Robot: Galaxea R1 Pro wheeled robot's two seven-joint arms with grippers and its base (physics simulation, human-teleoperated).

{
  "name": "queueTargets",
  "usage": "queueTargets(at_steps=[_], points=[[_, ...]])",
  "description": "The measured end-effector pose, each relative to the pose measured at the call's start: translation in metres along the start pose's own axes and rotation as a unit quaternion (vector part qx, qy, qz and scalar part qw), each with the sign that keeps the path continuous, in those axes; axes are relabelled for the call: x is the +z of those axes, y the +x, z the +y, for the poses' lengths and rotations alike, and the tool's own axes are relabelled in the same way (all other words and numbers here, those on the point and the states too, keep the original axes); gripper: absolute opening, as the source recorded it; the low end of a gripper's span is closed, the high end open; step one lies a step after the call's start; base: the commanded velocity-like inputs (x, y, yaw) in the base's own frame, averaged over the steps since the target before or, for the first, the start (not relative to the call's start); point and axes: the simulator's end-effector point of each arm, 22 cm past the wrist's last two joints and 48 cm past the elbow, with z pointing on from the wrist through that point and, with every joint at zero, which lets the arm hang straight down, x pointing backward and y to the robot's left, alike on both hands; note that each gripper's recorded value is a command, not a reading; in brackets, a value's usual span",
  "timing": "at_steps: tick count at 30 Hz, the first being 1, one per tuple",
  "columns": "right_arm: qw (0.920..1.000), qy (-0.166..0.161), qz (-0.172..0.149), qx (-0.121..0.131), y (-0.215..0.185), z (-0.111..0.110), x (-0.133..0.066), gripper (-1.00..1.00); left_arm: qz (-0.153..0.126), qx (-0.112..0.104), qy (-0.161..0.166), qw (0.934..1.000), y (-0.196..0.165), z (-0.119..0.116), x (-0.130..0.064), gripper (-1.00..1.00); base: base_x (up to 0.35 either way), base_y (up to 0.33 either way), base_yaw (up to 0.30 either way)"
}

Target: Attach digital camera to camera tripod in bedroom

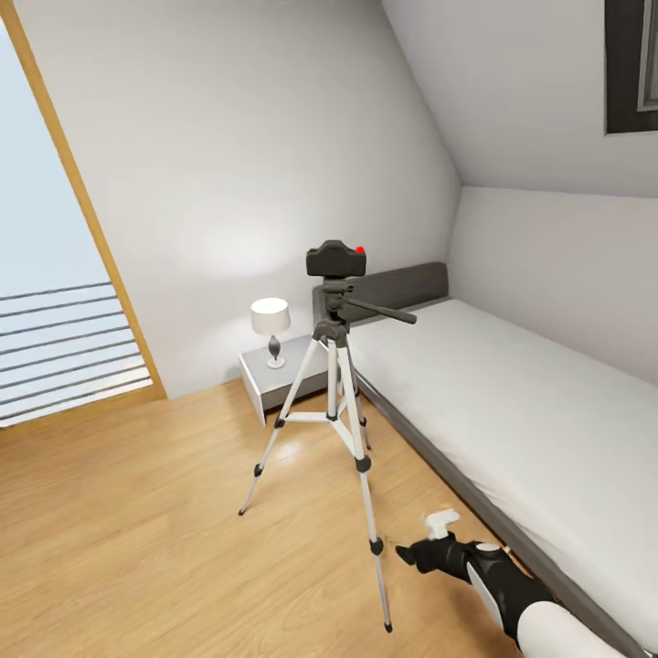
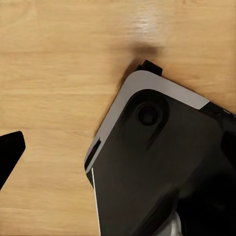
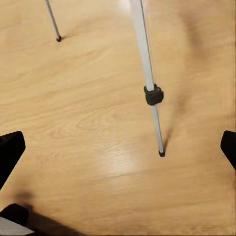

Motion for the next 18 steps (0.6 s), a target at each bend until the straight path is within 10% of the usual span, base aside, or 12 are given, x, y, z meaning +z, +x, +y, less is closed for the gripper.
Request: queueTargets(at_steps=[9, 18], points=[[0.9886, 0.056, 0.121, 0.069, 0.132, -0.068, -0.034, 1.0, 0.002, -0.004, 0.003, 1.0, 0.002, -0.004, 0.0, 1.0, -0.001, 0.0, 0.0], [0.9723, 0.135, 0.172, 0.081, 0.191, -0.118, -0.068, 1.0, 0.01, -0.004, 0.02, 0.9997, 0.015, -0.029, -0.001, 1.0, 0.0, 0.0, 0.0]])
